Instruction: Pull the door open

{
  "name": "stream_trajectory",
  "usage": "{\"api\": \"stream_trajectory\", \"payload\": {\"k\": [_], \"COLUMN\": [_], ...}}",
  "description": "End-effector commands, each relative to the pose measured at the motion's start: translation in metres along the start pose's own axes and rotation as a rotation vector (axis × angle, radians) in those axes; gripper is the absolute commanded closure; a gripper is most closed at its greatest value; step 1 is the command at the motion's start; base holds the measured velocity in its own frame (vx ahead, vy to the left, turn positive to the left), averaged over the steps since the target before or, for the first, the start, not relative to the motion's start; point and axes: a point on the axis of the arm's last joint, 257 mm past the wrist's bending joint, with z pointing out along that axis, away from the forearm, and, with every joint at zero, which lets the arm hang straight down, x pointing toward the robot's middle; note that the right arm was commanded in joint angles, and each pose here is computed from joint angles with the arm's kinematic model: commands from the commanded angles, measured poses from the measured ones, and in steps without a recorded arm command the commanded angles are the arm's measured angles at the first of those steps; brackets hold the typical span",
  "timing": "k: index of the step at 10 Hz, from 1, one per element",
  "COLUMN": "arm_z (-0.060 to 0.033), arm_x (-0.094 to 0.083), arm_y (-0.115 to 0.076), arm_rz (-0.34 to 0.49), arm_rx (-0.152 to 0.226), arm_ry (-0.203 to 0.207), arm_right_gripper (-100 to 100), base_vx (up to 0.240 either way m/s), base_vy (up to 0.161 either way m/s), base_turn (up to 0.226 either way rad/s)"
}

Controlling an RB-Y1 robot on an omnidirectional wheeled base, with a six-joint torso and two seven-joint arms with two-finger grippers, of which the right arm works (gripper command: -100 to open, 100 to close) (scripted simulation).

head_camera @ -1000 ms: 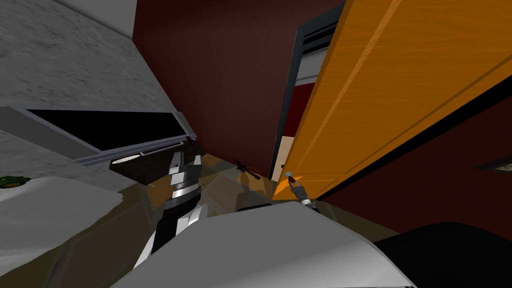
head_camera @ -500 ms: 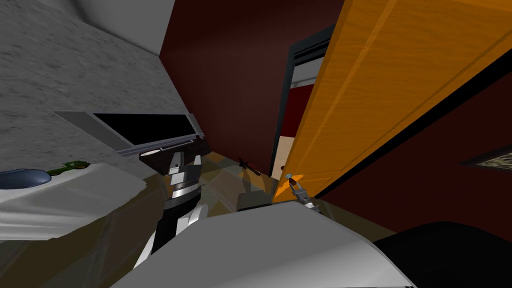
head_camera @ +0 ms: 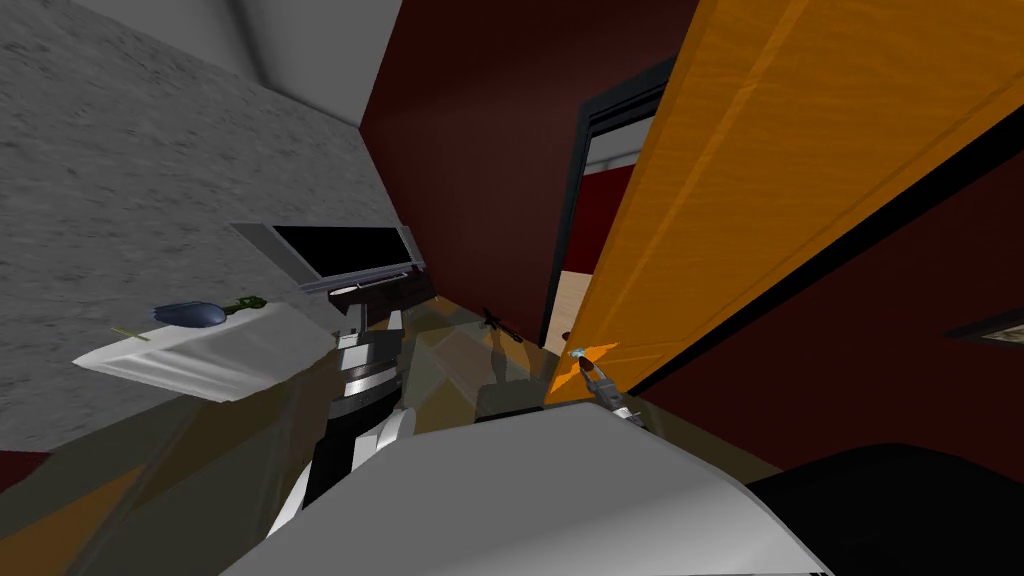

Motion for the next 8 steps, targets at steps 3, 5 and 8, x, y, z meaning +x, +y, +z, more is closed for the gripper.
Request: {"api": "stream_trajectory", "payload": {"k": [3,5,8], "arm_z": [-0.0049,-0.0105,-0.0165], "arm_x": [-0.002,-0.003,-0.003], "arm_y": [-0.002,-0.002,0.001], "arm_rz": [0.004,0.005,0.005], "arm_rx": [0.014,0.023,0.032], "arm_ry": [-0.002,-0.005,-0.004], "arm_right_gripper": [100,100,100], "base_vx": [-0.193,-0.184,-0.192], "base_vy": [-0.074,-0.043,-0.071], "base_turn": [0.117,0.167,0.152]}}
